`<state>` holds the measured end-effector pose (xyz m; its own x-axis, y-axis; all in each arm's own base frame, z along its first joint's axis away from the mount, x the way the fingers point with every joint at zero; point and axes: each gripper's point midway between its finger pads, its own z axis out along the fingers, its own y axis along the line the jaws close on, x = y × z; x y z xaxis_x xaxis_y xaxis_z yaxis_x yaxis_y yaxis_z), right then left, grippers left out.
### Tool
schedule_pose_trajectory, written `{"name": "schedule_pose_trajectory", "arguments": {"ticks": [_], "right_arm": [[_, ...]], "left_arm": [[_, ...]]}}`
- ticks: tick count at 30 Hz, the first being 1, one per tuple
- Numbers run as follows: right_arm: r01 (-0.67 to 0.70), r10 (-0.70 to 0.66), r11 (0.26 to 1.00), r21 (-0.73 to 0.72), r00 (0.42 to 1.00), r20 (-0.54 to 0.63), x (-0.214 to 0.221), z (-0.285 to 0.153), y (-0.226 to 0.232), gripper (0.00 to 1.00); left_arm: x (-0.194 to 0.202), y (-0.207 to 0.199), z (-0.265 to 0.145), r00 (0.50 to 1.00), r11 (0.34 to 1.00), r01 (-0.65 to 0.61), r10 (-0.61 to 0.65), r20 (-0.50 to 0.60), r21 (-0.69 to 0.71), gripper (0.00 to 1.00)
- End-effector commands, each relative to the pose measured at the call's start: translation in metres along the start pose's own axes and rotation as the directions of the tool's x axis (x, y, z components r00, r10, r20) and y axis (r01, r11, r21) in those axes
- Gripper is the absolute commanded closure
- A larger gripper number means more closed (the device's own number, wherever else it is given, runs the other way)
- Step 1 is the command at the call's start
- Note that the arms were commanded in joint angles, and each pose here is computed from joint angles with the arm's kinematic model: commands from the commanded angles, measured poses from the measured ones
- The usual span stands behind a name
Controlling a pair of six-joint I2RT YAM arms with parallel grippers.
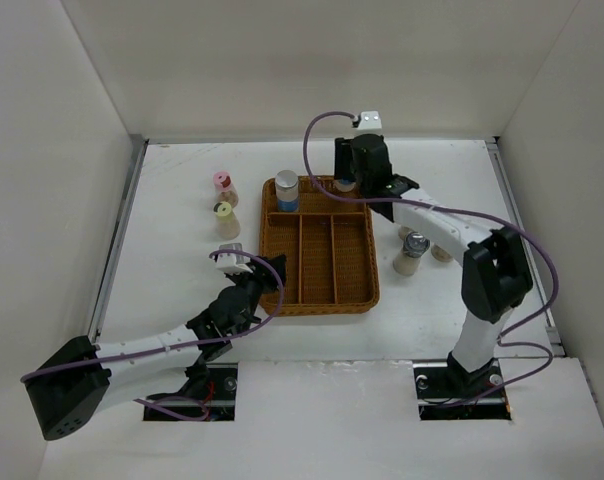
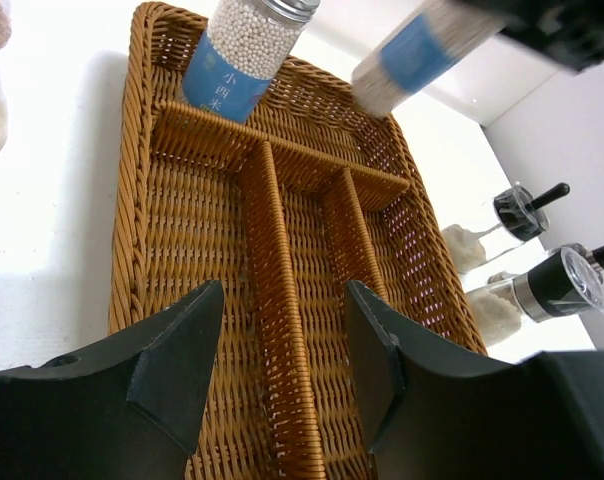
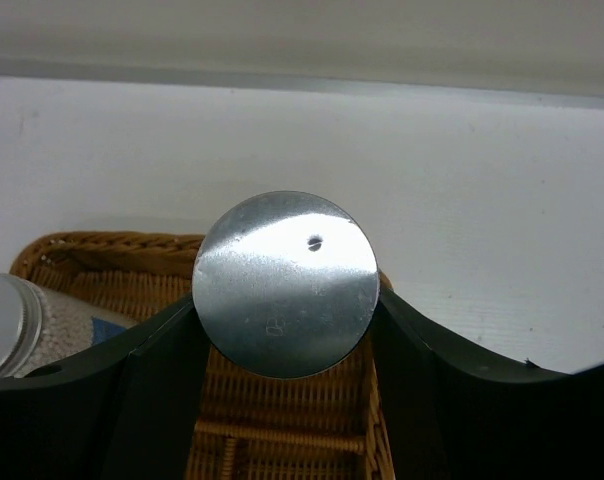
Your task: Organize the condiment bottles
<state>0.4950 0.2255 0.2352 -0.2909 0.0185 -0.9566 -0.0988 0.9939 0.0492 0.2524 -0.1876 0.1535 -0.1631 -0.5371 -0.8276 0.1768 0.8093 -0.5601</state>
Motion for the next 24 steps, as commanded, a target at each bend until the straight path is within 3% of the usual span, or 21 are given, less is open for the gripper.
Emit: {"name": "schedule_pose_trajectory", "arguments": {"ticks": [1,19,22,24], "right_arm": [[-0.055,0.059,0.998,-0.033,0.989,0.136,-0.049,0.004,0.017,0.52],[-0.068,0.068,0.998,-0.006,0.998,-0.015,0.034,0.023,0.017,0.49],[-0.059,0.059,0.998,-0.003,0.998,-0.027,0.04,0.024,0.016,0.45],[-0.067,0.067,0.998,-0.001,0.998,-0.023,0.038,0.024,0.015,0.35]], "left_arm": [[-0.021,-0.019,0.004,0.997,0.998,0.053,-0.055,0.053,0.04,0.5],[-0.018,-0.018,0.006,0.998,0.998,0.05,-0.051,0.046,0.034,0.5],[-0.017,-0.018,0.006,0.998,0.998,0.047,-0.048,0.043,0.032,0.5],[-0.017,-0.018,0.007,0.998,0.999,0.045,-0.046,0.041,0.03,0.5]]}}
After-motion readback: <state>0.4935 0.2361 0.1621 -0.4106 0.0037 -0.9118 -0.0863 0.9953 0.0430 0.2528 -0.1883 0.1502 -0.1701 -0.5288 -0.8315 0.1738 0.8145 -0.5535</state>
